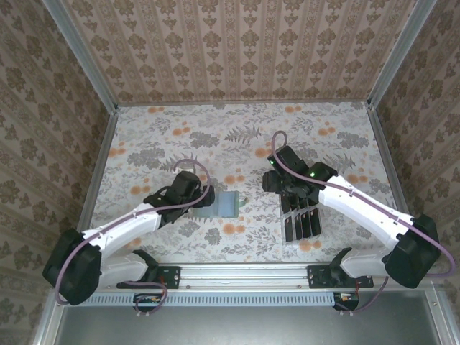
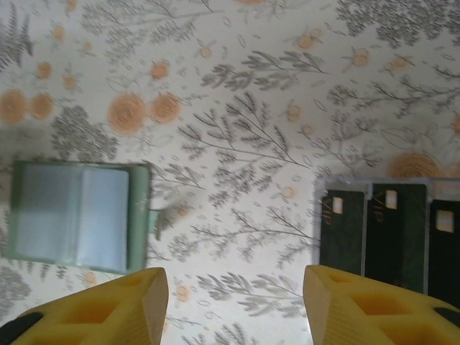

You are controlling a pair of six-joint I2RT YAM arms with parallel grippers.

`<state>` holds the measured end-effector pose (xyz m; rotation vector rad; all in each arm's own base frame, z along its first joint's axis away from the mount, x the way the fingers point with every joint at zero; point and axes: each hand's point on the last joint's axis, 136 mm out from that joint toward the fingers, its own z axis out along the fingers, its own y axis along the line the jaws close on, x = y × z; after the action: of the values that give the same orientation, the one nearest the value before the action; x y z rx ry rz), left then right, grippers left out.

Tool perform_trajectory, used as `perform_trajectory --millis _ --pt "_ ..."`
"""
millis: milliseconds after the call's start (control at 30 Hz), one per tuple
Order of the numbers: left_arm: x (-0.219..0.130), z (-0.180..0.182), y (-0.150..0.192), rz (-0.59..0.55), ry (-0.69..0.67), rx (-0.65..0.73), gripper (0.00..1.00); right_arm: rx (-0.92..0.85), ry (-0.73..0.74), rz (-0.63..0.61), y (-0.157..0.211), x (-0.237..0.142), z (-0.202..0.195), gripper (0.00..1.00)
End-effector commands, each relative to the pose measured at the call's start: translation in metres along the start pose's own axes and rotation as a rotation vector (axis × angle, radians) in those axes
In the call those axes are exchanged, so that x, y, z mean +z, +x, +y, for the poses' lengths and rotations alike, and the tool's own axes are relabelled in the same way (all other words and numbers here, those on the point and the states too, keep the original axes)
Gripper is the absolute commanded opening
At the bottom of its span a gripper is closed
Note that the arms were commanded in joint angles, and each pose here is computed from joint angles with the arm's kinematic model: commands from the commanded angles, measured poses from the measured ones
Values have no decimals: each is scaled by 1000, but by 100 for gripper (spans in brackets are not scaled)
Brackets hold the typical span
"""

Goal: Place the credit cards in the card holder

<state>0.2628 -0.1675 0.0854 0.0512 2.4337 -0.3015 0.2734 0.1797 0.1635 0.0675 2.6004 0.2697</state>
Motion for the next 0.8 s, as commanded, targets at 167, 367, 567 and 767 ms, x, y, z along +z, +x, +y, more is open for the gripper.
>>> perform_trajectory --millis 167,367,567,767 --pt "1 -4 -12 6 7 14 100 -61 172 101 24 -5 -36 47" --pt "4 -1 -7 19 0 9 100 -82 281 153 33 7 -52 43" --pt "3 0 -7 26 3 15 100 -101 360 179 32 26 -56 40" --pt "5 -1 -7 24 11 8 100 -120 401 205 30 40 -56 36"
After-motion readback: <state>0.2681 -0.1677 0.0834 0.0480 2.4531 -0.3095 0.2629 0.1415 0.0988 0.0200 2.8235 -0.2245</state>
